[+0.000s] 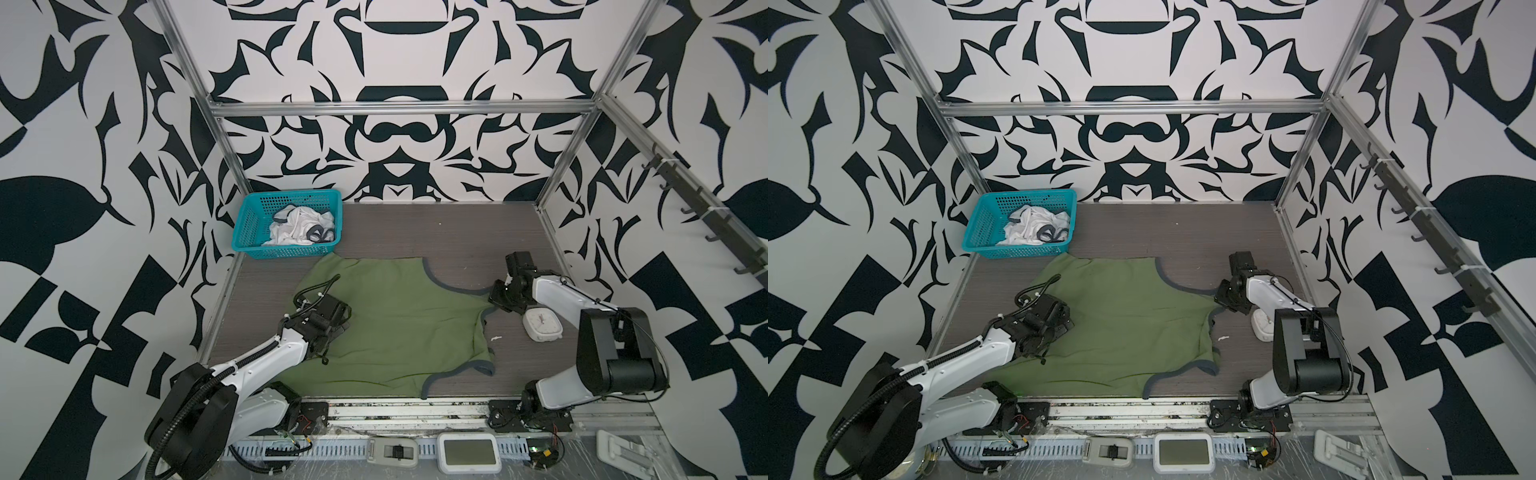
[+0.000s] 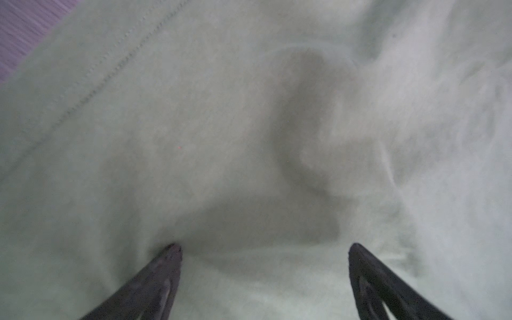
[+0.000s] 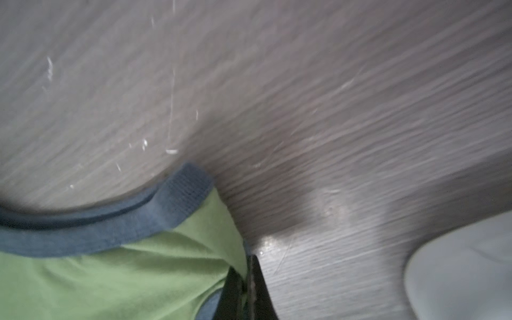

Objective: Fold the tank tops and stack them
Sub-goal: 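Grasp the tank top body with the left gripper while the right holds the armhole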

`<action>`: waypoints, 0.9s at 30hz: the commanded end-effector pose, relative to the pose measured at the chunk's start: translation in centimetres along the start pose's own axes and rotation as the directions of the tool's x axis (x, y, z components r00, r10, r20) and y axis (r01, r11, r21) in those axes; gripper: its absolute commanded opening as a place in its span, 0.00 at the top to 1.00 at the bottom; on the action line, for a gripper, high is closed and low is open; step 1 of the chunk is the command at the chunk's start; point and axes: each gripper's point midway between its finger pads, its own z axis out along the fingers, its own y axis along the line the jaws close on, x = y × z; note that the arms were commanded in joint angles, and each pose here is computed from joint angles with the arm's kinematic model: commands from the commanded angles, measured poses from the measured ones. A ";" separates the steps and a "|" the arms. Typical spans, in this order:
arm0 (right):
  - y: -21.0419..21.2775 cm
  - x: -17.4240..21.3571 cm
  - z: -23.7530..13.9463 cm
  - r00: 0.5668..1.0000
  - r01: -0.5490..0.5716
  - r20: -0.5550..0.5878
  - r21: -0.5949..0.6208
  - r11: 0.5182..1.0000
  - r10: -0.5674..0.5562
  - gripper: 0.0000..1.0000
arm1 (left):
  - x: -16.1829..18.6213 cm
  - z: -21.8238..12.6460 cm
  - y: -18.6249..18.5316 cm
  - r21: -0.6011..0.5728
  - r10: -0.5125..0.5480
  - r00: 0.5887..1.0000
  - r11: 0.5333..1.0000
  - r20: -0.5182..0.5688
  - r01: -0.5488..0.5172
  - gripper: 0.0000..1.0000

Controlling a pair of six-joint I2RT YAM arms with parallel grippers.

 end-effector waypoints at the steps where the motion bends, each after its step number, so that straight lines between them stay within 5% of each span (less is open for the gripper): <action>1: -0.2 -3.8 -1.8 0.994 0.008 0.108 0.083 0.996 -0.017 0.95 | 2.0 0.7 3.5 -0.110 -0.002 0.998 0.994 -0.062 -0.004 0.04; 6: 0.7 -5.6 -1.6 0.993 0.019 0.115 0.094 0.995 -0.030 0.92 | 2.3 0.8 3.1 -0.084 -0.022 0.997 0.996 -0.073 0.016 0.04; 11: 1.1 -4.3 -1.9 0.997 0.048 0.061 0.060 0.997 -0.052 0.45 | 2.3 0.9 2.7 -0.066 -0.028 0.997 0.998 -0.078 0.023 0.04; 14: 1.2 -2.4 -4.2 0.997 0.038 0.067 -0.010 0.999 -0.037 0.32 | 2.3 0.9 2.6 -0.064 -0.024 0.997 0.998 -0.077 0.019 0.04; 21: -1.4 6.2 -7.1 1.000 -0.007 0.005 -0.061 0.998 0.008 0.37 | 1.9 0.9 2.3 -0.063 -0.022 0.998 0.998 -0.061 0.018 0.04; 27: -2.7 13.1 -5.6 0.994 -0.082 -0.072 -0.036 0.996 0.079 0.47 | 1.7 1.0 2.2 -0.060 -0.028 0.998 0.998 -0.050 0.025 0.04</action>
